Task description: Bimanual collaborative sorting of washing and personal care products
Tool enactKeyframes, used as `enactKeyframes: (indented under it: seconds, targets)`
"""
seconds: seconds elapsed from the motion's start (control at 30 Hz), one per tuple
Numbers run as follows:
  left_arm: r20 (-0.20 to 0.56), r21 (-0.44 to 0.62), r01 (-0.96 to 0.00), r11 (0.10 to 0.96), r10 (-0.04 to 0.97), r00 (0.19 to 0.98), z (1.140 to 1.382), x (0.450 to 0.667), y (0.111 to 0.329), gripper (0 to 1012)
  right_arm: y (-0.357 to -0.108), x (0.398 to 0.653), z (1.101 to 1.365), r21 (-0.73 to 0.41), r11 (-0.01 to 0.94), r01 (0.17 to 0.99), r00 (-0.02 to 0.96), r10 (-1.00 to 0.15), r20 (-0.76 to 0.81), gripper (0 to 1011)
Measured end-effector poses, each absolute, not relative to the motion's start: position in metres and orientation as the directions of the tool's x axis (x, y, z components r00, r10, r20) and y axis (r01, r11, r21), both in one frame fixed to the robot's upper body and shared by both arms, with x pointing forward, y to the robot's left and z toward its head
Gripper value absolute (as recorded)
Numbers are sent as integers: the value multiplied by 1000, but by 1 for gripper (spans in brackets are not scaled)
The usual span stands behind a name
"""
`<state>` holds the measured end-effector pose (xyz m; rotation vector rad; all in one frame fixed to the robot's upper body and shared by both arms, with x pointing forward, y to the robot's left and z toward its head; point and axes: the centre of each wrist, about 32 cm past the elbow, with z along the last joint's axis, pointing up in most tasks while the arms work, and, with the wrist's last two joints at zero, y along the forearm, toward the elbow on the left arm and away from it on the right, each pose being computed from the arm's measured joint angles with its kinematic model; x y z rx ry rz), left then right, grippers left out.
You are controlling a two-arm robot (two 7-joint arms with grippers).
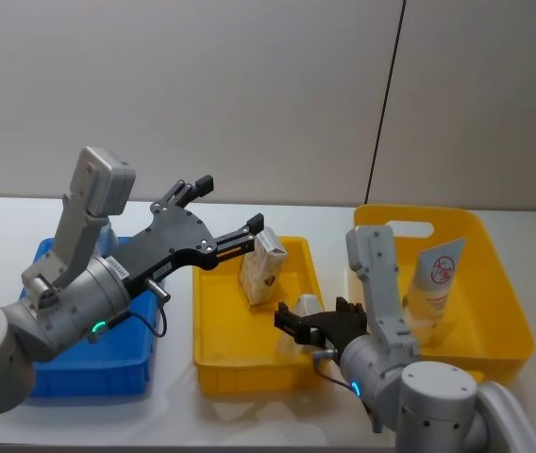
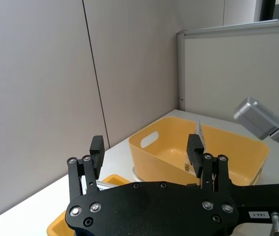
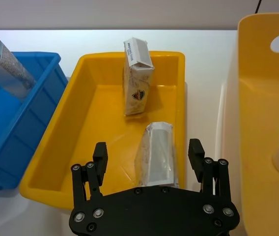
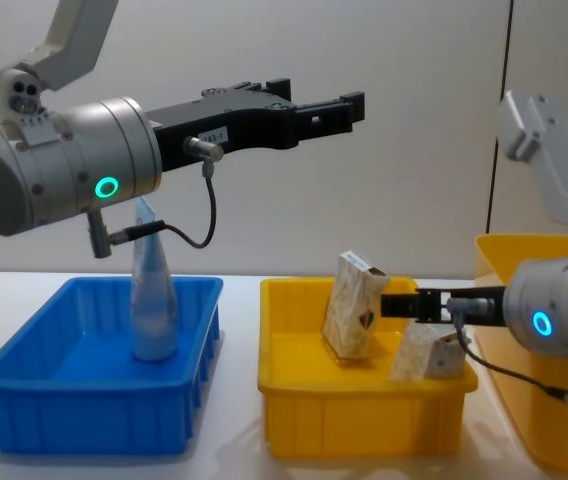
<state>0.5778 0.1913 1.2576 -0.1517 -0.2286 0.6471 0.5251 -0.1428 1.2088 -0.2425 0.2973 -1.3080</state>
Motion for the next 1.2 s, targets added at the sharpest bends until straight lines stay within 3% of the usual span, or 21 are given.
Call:
enactKeyframes:
  seconds: [0.83, 1.2]
  targets:
    - [163, -210, -578, 788, 612, 774, 1258, 578, 191, 1001, -135, 538, 1198, -395, 230, 890, 207, -973, -99, 1004]
    - [163, -210, -578, 788, 612, 774, 1258, 578, 191, 1001, -135, 543, 1196, -415, 214, 884, 195, -977, -89, 749]
